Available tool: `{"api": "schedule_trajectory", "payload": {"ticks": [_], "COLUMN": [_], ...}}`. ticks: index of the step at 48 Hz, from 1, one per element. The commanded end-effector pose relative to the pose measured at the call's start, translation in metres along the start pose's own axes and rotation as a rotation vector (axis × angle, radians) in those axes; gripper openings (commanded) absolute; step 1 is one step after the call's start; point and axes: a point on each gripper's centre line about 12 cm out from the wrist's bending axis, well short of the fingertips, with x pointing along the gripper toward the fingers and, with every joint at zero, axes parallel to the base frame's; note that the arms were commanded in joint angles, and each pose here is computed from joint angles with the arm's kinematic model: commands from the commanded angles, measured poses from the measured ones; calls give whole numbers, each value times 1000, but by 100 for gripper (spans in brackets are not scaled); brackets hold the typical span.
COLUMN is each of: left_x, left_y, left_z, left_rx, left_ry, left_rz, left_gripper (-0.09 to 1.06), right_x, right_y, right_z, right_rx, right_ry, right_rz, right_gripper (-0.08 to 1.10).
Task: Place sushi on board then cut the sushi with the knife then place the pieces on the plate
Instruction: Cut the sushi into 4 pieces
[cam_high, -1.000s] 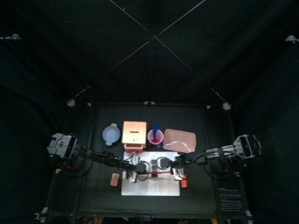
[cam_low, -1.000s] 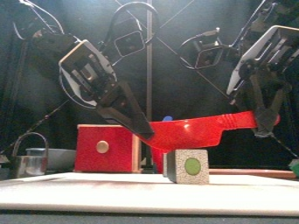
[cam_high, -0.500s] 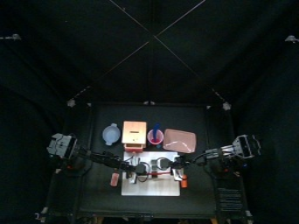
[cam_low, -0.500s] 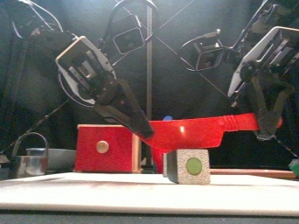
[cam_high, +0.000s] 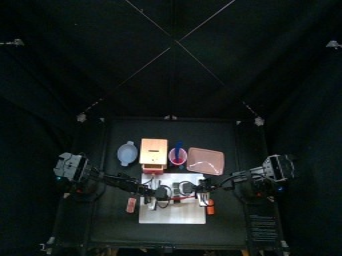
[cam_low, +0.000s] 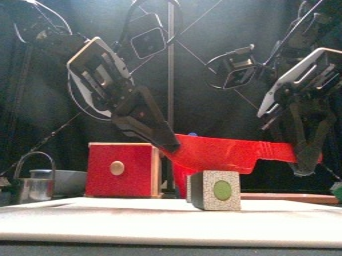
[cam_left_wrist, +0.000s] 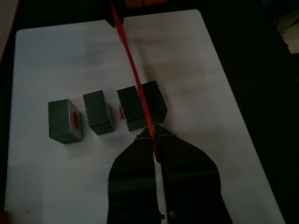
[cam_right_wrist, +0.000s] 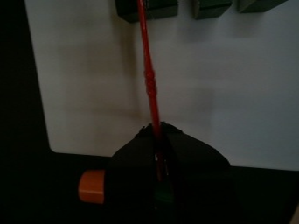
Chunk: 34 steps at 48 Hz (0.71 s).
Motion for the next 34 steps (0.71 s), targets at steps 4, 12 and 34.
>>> {"api": "schedule_trajectory", "payload": {"ticks": [4, 12, 34], "left_x": [0, -3, -2], "left_y": [-6, -6, -7], "left_z": [8, 11, 10], "left_rx": [17, 17, 18], "left_ry": [-15, -26, -20], "left_rz": [-12, -12, -13], "left_gripper": [18, 18, 18], "right_x": [-10, -28, -30], "right_y": [-7, -4, 0], "right_z": [17, 27, 24], "right_rx": [-28, -37, -25], "right_ry": [-57, -78, -48], "right_rz": [-31, -27, -12], "right_gripper": [14, 14, 14]}}
